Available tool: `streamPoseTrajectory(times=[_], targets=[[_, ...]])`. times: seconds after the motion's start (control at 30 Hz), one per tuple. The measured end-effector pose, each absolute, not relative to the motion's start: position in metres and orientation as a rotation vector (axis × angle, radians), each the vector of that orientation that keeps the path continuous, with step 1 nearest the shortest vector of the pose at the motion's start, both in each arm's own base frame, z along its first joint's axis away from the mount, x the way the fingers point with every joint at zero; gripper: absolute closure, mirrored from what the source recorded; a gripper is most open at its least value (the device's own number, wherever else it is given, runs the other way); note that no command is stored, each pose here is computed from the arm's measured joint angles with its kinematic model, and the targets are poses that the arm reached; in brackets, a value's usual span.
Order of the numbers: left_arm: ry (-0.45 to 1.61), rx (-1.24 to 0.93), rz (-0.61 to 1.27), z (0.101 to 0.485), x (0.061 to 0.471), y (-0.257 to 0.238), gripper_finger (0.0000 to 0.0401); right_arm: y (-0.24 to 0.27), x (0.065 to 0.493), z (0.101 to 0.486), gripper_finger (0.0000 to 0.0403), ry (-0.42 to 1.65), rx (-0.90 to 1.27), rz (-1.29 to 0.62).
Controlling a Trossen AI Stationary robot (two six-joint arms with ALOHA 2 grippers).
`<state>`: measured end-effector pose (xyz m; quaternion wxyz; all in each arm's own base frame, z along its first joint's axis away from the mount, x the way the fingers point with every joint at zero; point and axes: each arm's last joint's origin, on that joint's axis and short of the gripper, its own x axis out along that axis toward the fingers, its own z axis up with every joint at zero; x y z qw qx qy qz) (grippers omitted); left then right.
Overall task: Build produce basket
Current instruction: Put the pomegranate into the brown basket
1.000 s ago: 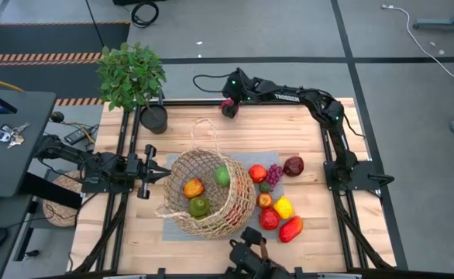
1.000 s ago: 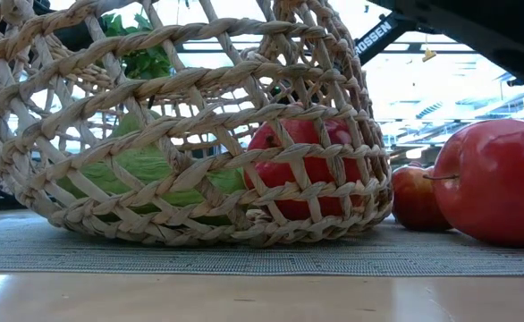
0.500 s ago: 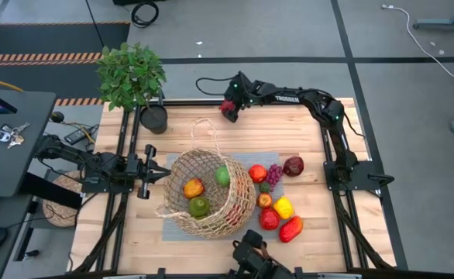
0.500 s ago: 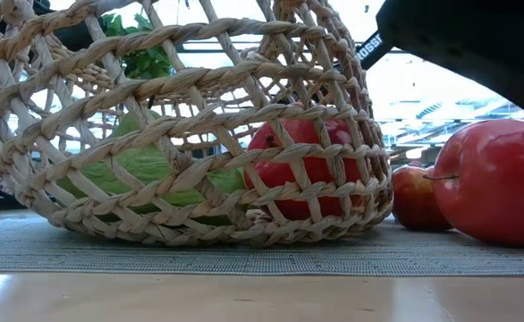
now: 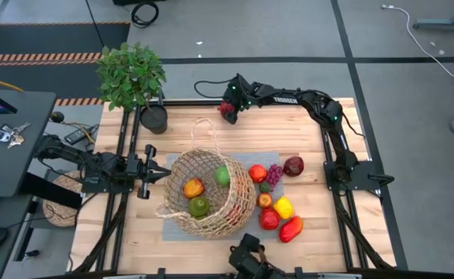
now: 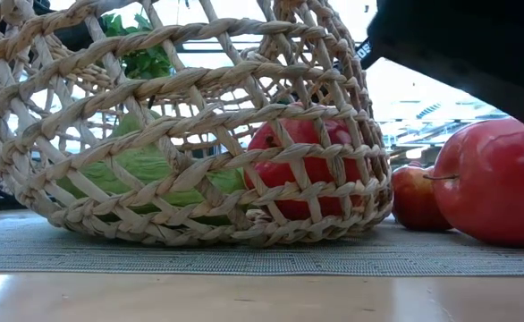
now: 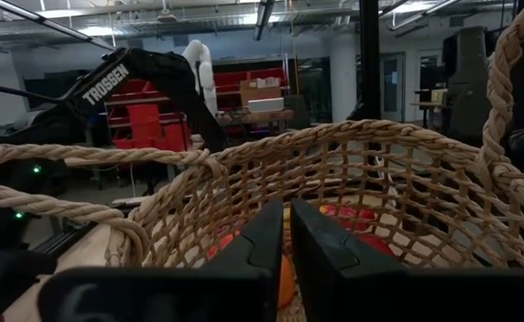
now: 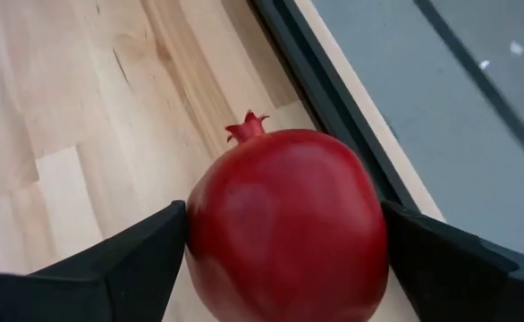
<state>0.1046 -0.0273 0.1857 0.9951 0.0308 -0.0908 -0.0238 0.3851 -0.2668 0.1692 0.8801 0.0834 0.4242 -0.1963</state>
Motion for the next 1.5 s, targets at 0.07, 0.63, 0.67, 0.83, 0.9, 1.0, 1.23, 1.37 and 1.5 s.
streamPoseTrajectory(times=[0.07,0.63,0.67,0.83,0.9,1.0,1.23,1.37,1.5], targets=[[-0.184,0.061,-0.047,0.186,0.105,-0.027,0.0365,-0.265,0.387,0.169,0.0042,0.886,0.141,-0.408],[-0.183,0.061,-0.047,0.186,0.105,-0.027,0.0365,-0.234,0.386,0.239,0.0053,0.736,0.085,-0.320],[-0.183,0.061,-0.047,0.186,0.105,-0.027,0.0366,-0.228,0.386,0.247,0.0053,0.724,0.078,-0.308],[-0.183,0.061,-0.047,0.186,0.105,-0.027,0.0372,-0.187,0.381,0.304,0.0053,0.596,0.011,-0.252],[-0.183,0.061,-0.047,0.186,0.105,-0.027,0.0373,-0.168,0.377,0.329,0.0053,0.529,-0.021,-0.224],[-0.183,0.061,-0.047,0.186,0.105,-0.027,0.0371,-0.137,0.368,0.361,0.0053,0.449,-0.067,-0.202],[-0.183,0.061,-0.047,0.186,0.105,-0.027,0.0366,-0.075,0.347,0.411,0.0053,0.304,-0.138,-0.141],[-0.183,0.061,-0.048,0.186,0.105,-0.027,0.0371,-0.053,0.344,0.416,0.0053,0.295,-0.148,-0.088],[-0.183,0.061,-0.047,0.186,0.105,-0.027,0.0373,-0.039,0.346,0.406,0.0053,0.349,-0.146,-0.041]])
